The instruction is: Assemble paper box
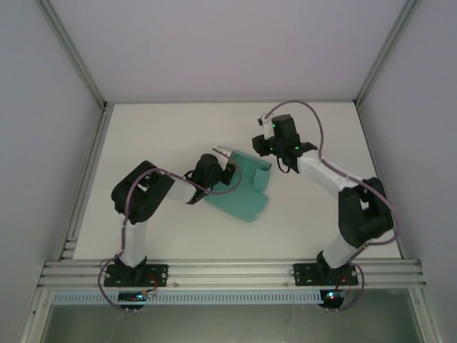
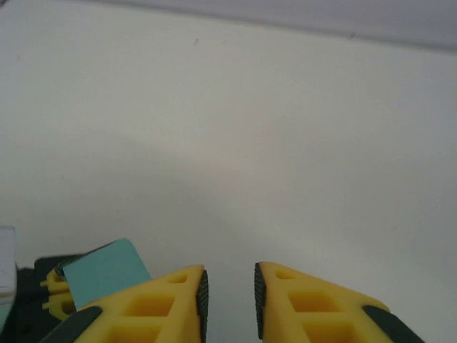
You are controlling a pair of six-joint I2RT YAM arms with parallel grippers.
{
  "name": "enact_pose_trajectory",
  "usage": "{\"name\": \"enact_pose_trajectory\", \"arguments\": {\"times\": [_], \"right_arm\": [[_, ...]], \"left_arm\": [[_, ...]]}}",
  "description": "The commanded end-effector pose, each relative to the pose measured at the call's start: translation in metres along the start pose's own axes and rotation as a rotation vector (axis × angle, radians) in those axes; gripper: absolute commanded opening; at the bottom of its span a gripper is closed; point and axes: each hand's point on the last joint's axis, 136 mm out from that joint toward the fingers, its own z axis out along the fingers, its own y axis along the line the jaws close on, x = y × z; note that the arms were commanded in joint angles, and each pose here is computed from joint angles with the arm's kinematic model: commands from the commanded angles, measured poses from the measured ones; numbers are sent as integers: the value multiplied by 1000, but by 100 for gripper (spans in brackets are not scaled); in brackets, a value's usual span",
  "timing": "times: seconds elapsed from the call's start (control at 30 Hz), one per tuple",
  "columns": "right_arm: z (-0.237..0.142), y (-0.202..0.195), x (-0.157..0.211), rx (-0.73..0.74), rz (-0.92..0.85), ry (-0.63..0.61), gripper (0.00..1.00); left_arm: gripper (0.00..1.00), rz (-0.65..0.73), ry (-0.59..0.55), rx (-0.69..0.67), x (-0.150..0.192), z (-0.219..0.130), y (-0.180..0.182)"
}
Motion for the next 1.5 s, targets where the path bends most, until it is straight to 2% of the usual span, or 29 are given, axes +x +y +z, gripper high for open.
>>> {"name": "enact_pose_trajectory", "arguments": {"times": [0.0,0.17,0.3,0.5,0.63,0.83,1.07,1.17,1.3,1.47], "right_arm": [[7,41,-3,-176,-62,39,24],[30,54,21,-218,-70,144,21],[43,54,43,-212,-65,206,18],[53,62,110,-190,-120,329,12],[54,58,136,-120,-131,363,8],[50,53,148,-80,-88,345,7],[53,53,143,-72,-63,327,7],[53,55,144,-91,-53,328,6],[55,57,145,-106,-43,336,6],[57,56,143,-118,-28,340,5]], "left_arm": [[5,19,16,17,15,2,1],[7,26,31,11,23,4,3],[13,13,37,-4,28,4,6],[23,-14,45,-44,35,-5,14],[27,-50,33,-71,35,-17,20],[30,-93,-10,-90,16,-28,21],[36,-80,-94,1,-21,-27,4],[36,-79,-100,2,-25,-19,9],[35,-124,-101,104,-28,-10,10],[31,-81,-87,199,-25,-5,-3]]}}
